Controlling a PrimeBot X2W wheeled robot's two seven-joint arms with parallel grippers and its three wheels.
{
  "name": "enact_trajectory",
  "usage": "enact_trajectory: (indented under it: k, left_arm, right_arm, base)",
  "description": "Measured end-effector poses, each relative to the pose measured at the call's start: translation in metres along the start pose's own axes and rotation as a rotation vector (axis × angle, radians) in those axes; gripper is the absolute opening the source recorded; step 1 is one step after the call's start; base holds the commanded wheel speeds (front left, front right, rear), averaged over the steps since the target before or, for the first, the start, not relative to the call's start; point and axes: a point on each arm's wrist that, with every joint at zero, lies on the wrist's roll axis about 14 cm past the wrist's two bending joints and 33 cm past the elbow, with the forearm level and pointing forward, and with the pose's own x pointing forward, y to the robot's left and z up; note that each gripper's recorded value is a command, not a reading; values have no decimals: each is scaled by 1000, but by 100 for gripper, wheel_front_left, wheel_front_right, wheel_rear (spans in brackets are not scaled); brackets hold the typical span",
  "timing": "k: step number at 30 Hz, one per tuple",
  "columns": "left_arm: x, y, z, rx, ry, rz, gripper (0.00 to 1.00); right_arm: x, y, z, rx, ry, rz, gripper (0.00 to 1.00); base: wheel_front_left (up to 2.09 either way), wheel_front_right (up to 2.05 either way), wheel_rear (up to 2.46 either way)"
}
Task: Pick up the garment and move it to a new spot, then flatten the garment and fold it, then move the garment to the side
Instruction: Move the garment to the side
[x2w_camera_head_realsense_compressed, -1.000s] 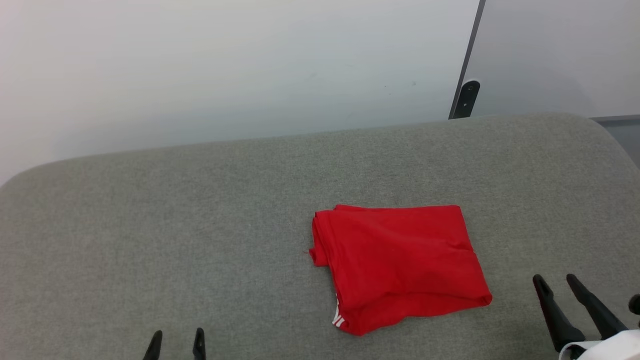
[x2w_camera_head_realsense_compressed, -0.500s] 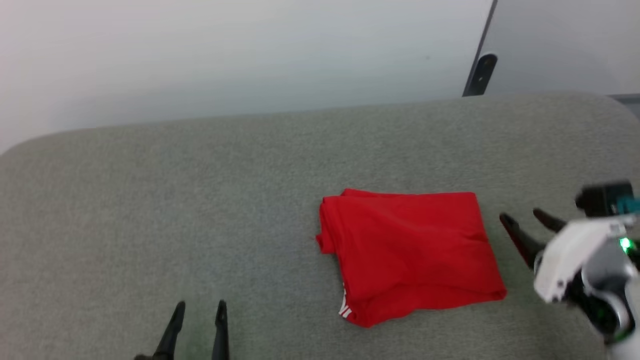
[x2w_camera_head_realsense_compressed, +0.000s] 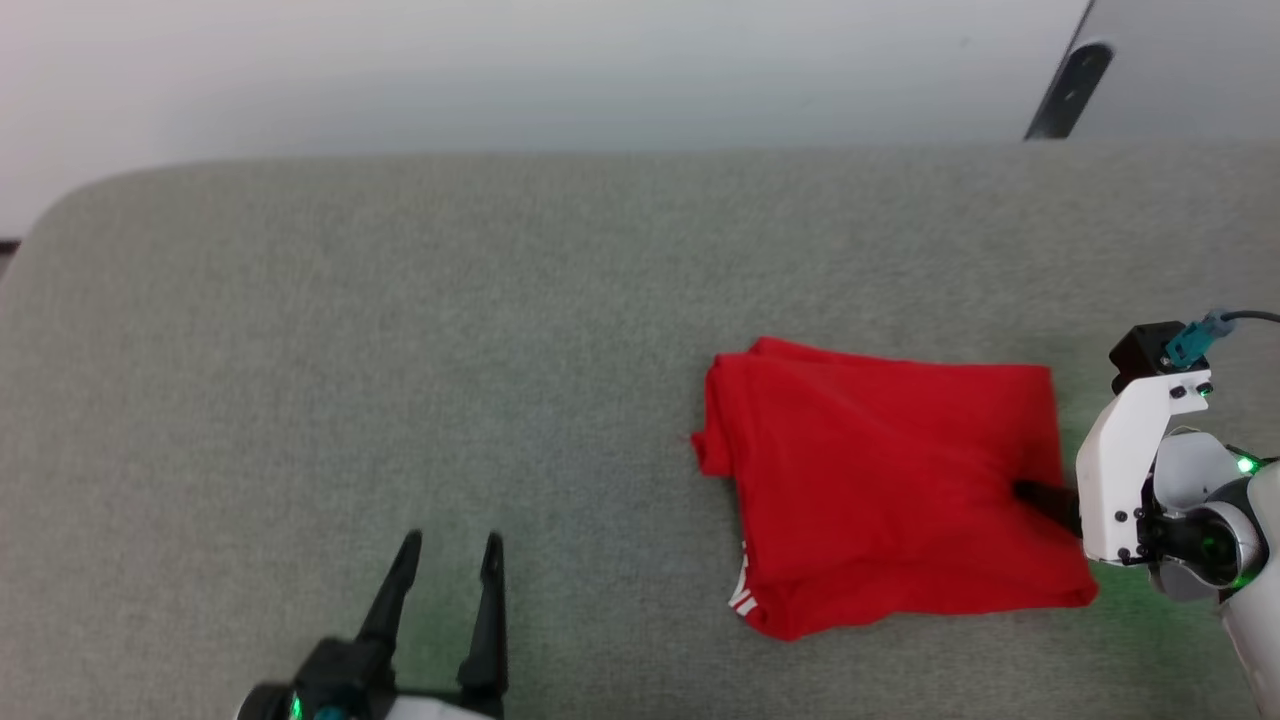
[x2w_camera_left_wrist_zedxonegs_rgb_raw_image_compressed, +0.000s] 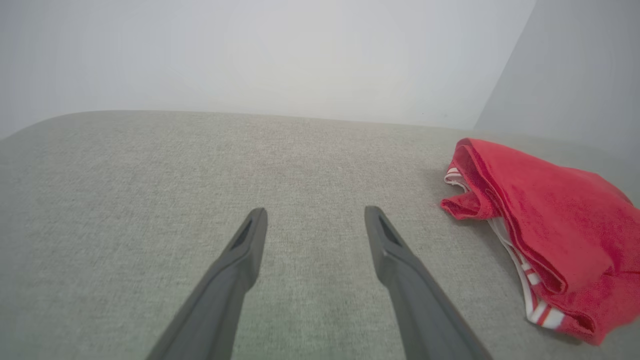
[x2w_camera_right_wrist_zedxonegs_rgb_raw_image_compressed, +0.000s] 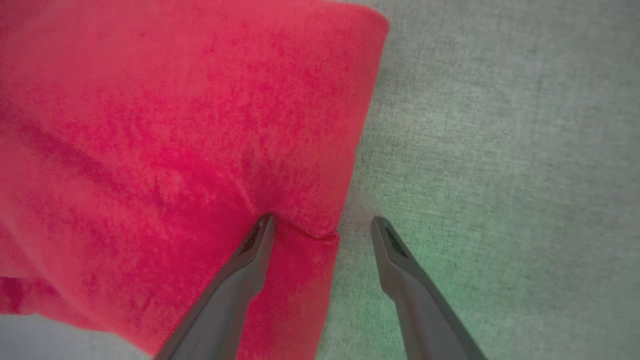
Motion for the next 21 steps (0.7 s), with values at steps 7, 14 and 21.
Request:
enact_trajectory:
  k: [7,14,21]
  left_arm:
    - [22,-1,-3,6,1,-7,100]
    - [26,9,-16,10,39,22,100]
    - [32,5,-15,13,35,4,100]
  right_arm:
    - [35,-1,-12,-39,120,3,100]
    - [54,1,-17,-50,148,28,0]
    - [57,3,-11,-27,109,44,0]
  base:
    - [0,0,0]
    - [0,0,0]
    - [0,0,0]
